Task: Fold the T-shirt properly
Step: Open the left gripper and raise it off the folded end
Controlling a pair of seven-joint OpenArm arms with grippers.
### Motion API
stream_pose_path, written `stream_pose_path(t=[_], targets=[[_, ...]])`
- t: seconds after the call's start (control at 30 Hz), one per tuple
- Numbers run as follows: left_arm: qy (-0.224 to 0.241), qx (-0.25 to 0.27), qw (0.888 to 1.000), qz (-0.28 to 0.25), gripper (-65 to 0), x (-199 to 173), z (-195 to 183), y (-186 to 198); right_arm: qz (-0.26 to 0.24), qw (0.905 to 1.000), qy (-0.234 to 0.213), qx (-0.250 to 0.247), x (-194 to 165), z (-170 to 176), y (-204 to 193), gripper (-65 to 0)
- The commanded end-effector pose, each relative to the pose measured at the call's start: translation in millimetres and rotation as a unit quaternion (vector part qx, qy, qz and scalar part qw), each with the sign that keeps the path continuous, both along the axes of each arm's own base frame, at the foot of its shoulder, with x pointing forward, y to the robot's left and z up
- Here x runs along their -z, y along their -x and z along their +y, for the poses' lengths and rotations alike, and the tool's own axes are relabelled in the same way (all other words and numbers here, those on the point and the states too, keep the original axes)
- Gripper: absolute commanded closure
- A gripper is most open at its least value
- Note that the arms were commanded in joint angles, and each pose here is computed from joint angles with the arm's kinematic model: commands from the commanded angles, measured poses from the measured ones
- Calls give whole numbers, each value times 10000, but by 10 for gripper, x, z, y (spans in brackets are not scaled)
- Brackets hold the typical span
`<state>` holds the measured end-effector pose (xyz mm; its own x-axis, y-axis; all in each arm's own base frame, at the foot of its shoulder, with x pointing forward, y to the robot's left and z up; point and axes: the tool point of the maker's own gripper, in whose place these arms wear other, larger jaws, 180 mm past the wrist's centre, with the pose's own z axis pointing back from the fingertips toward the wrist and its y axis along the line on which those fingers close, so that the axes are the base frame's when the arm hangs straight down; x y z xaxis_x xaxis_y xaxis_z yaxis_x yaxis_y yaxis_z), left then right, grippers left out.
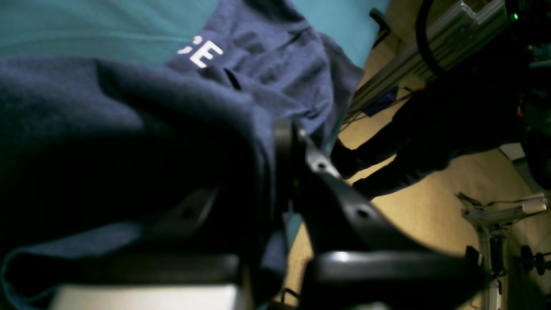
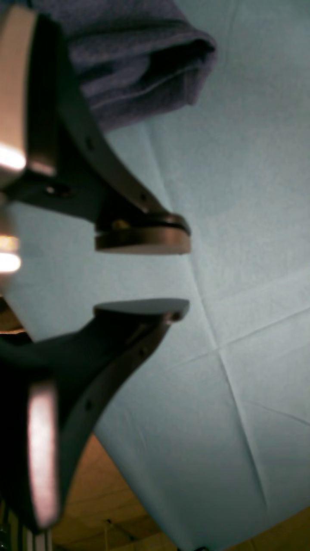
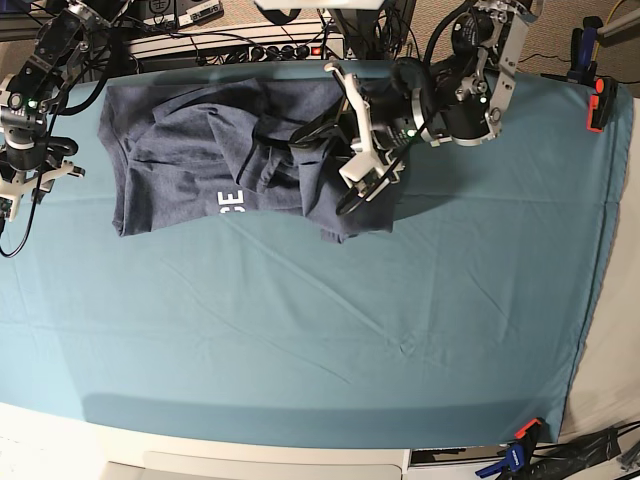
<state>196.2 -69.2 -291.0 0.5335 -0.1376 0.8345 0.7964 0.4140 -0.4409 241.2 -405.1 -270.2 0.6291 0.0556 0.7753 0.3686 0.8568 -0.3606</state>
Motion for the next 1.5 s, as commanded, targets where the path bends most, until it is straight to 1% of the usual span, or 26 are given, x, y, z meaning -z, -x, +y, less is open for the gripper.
stream_pose_path(t=[0.0,0.27,0.3,0.37,0.4,0.43,0.5,0.7,0.77,0.8,0.83,0.93,1.0,1.07,1.13,1.23,1.37,1.47], targets=[[229,9,9996,-167,0,-135,-48,-18,-224,9996,185,-50,-168,-35,-53,-189],[66,-43,9994,-335,0,-103,-63,-50,-224,9996,183,-51,-168,-34,-53,-189],[45,-19,9993,-365,-23,-100,-63,-46,-224,9996,185,-50,-168,-35,-53,-189],[50,-10,9993,-375,-151,-102,-65,-43,-224,9996,183,-51,-168,-34,-53,-189],[52,-13,9993,-376,-202,-103,-64,-45,-226,9996,183,-51,-169,-34,-54,-189],[55,-16,9993,-376,-233,-104,-65,-45,-224,9996,185,-50,-168,-35,-53,-189],[57,-17,9993,-377,-243,-105,-65,-46,-224,9996,183,-51,-168,-34,-53,-189],[59,-18,9991,-411,-243,-124,-62,-49,-228,9996,185,-52,-169,-34,-54,-189],[13,-47,9984,-555,-240,-178,-43,-68,-228,9996,185,-52,-169,-34,-54,-189],[-33,-101,9976,-684,-228,-225,-14,-97,-226,9996,184,-51,-168,-34,-54,-189],[-104,-185,9963,-836,-188,-278,36,-138,-225,9996,185,-51,-168,-35,-54,-189],[-334,-616,9902,-1209,0,-436,296,-308,-226,9996,185,-49,-169,-35,-53,-189],[-601,-928,9845,-1364,0,-477,544,-424,-227,9996,184,-50,-169,-35,-54,-189],[-921,-1324,9775,-1360,0,-436,820,-546,-228,9996,185,-52,-169,-34,-54,-189],[-1188,-1614,9710,-1307,0,-375,1047,-613,-235,9995,187,-54,-172,-34,-56,-189],[-1378,-1717,9682,-1190,0,-284,1198,-582,-273,9994,202,-68,-185,-33,-66,-189],[-1456,-1698,9698,-971,0,-158,1209,-459,-272,9994,203,-70,-184,-33,-66,-189],[-1626,-1724,9669,-949,0,-87,1248,-428,-273,9994,203,-69,-184,-33,-66,-189]])
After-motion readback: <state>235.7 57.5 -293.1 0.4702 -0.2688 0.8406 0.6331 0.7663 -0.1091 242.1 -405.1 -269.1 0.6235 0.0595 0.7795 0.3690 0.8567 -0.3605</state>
